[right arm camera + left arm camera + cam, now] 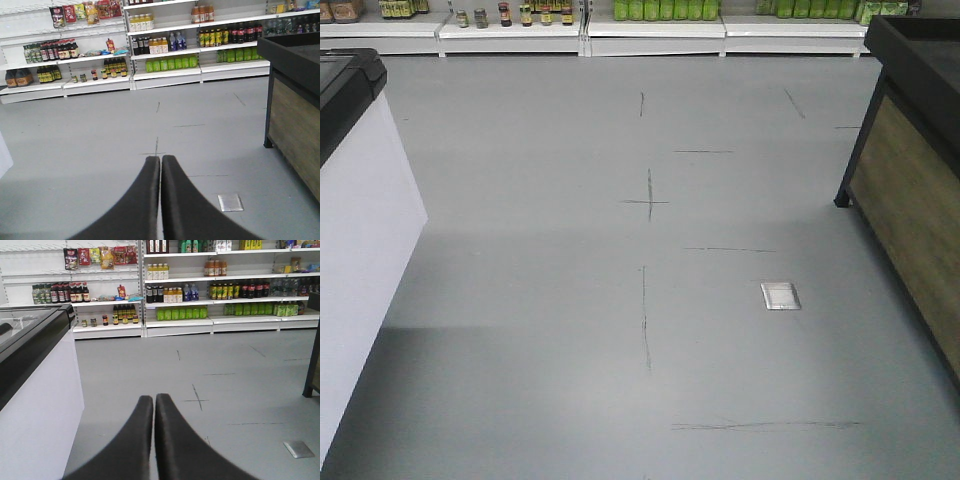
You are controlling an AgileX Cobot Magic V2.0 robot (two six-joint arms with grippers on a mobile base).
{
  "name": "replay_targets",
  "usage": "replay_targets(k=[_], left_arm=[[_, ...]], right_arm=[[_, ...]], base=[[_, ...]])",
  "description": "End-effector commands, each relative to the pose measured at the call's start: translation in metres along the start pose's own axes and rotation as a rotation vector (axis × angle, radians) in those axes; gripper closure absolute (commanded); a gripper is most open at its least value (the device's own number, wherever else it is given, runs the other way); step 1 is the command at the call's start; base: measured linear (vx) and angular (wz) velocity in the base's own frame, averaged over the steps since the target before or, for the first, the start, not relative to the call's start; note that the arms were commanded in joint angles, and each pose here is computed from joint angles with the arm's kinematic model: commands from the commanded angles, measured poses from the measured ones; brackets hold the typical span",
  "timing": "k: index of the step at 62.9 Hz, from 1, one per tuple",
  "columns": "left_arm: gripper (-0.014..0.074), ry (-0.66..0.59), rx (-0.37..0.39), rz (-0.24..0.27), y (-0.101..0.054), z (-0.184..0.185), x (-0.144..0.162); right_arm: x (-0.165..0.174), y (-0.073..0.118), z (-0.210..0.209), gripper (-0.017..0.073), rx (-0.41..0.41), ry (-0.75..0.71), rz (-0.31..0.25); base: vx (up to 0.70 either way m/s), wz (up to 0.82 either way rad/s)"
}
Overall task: Pick three apples into basket with both arms
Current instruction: 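Drive the base forward across the floor toward the fruit tables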
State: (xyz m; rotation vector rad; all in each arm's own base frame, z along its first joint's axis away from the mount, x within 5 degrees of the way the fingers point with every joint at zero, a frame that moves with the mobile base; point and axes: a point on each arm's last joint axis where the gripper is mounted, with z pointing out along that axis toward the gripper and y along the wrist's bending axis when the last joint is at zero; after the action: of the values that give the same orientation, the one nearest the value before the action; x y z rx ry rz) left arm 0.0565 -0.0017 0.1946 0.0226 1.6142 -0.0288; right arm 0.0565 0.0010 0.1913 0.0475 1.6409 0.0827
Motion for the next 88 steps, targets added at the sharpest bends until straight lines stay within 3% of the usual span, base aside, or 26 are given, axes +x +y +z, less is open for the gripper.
replay_targets(k=[1,88], left_arm=[[0.0600,-0.086,0.004,-0.013,-0.0004,-0.0012,-0.0059],[0.0600,-0.086,0.004,-0.013,-0.0004,-0.0012,-0.0059]], right_arm=[[-0.0036,0.0005,-0.0005,0.0566,-0.005,-0.077,-0.011],[-0.0036,0.0005,-0.0005,0.0566,-0.005,-0.077,-0.011]], base=[[0.00,0.00],[0.00,0.00]])
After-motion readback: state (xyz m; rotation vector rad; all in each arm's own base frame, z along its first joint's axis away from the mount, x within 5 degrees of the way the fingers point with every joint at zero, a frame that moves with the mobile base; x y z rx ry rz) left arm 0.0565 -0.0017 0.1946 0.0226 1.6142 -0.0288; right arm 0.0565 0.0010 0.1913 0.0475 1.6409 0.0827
